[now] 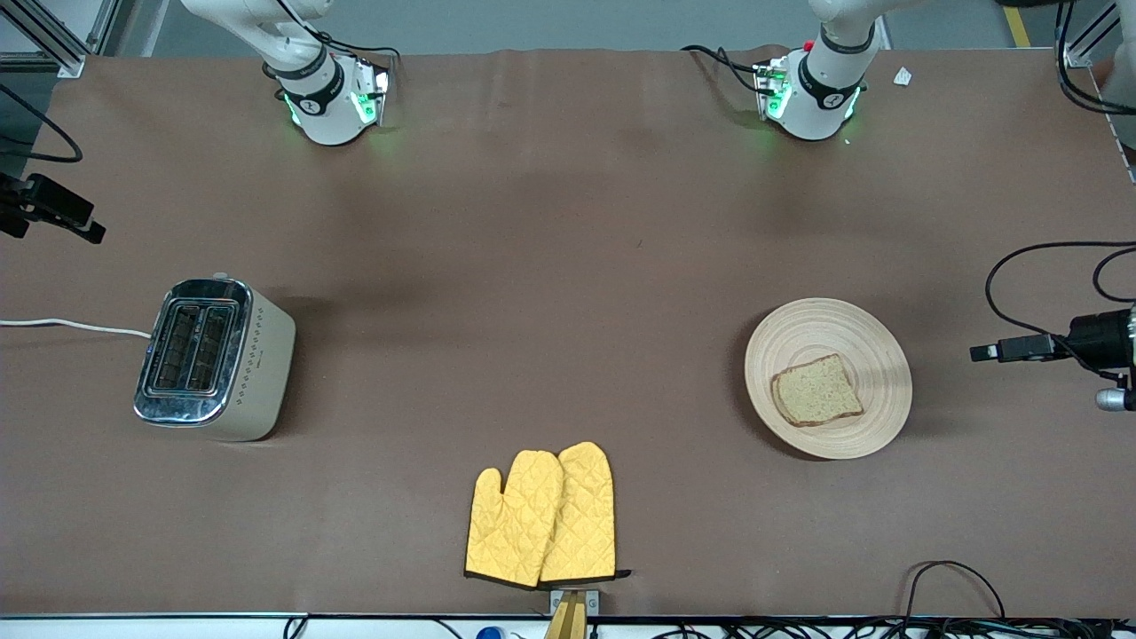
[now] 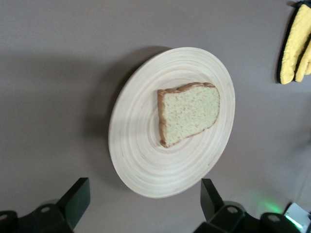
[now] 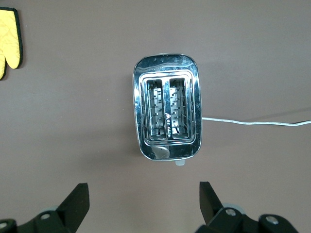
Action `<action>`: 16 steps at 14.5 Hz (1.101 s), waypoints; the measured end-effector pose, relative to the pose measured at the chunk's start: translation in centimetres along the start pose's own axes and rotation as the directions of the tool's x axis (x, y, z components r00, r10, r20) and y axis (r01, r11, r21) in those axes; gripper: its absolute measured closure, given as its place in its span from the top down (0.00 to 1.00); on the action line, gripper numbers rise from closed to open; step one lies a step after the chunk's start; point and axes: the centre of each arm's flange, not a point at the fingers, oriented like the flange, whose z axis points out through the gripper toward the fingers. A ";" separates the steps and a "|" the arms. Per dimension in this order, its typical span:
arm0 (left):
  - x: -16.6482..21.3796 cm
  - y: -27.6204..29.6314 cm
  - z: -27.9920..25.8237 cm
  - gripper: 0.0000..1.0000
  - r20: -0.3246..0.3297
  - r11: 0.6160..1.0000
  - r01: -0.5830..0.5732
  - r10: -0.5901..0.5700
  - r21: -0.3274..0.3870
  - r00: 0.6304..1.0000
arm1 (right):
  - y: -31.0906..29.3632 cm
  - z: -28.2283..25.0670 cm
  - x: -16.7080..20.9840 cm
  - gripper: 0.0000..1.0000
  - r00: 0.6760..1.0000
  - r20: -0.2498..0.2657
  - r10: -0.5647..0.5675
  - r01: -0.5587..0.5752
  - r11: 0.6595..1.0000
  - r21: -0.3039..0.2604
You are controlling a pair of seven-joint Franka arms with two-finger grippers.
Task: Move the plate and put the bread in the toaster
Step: 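Reach the left gripper toward the rim of the wooden plate, then grip the plate rim with the left gripper and slide it toward the toaster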
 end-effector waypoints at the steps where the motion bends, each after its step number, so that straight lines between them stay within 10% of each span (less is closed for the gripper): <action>1: 0.1 -1.9 1.4 1.00 -0.002 0.999 0.002 -0.002 -0.043 1.000 | 0.0 0.0 0.0 1.00 1.000 0.000 0.000 0.000 1.000 0.000; 9: 1.1 -7.0 9.0 0.96 -0.045 0.969 -0.073 0.064 -0.236 0.997 | 0.0 0.0 0.0 1.00 1.000 0.000 0.000 0.000 1.000 0.000; 16: 1.1 -9.2 13.1 0.58 -0.057 0.947 -0.093 0.079 -0.306 0.995 | 0.0 0.0 0.0 1.00 1.000 0.000 0.000 0.000 1.000 0.000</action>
